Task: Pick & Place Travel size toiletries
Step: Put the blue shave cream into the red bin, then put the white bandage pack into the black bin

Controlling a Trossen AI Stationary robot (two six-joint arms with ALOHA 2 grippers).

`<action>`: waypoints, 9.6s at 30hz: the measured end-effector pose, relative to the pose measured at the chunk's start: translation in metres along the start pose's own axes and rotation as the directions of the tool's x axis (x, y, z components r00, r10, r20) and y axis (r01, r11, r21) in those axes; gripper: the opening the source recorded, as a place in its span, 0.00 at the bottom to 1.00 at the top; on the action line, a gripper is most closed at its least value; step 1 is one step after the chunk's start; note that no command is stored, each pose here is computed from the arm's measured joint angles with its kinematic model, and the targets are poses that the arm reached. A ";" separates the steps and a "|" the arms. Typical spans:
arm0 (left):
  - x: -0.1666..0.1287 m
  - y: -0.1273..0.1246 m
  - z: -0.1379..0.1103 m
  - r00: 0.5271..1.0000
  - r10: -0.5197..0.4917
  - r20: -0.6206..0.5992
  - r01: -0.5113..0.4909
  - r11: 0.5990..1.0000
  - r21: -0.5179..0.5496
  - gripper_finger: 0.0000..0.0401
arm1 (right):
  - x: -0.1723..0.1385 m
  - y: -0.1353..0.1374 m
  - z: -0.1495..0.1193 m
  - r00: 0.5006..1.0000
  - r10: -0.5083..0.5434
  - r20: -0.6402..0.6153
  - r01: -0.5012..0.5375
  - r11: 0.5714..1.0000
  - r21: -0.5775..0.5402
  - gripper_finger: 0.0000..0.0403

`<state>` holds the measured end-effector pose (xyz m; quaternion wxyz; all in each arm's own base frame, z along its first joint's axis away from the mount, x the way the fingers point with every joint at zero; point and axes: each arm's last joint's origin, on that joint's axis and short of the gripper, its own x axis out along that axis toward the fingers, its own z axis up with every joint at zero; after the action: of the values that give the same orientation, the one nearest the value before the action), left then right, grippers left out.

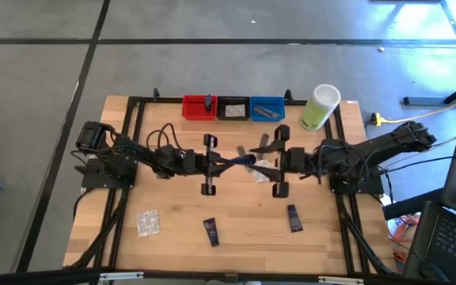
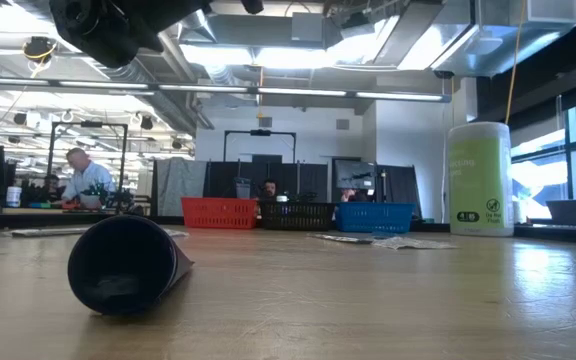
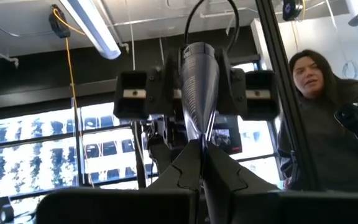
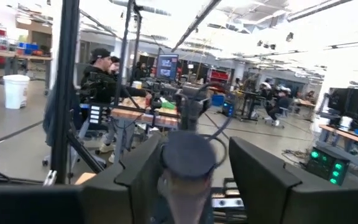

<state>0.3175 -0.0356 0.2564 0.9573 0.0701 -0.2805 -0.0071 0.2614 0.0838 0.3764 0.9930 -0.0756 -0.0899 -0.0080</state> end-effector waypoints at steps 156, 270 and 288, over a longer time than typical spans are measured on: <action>-0.054 0.342 -0.045 -0.707 -0.063 -0.705 -0.324 0.914 0.243 0.00 | -0.037 -0.019 -0.102 0.461 -0.051 -0.886 0.246 0.967 0.073 0.00; -0.056 0.336 -0.039 -0.703 -0.131 -0.699 -0.443 0.850 0.287 0.33 | -0.036 -0.019 -0.102 0.466 -0.040 -0.884 0.215 0.974 0.069 0.00; -0.014 0.293 0.101 -0.339 -0.045 -0.940 -0.541 0.826 0.156 0.29 | -0.037 -0.019 -0.102 0.466 -0.030 -0.885 0.192 0.979 0.068 0.00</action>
<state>0.2434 0.2422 0.3733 0.7554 -0.1989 0.5853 0.2173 0.2429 0.0501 0.2737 0.8980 0.0239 0.4271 -0.1031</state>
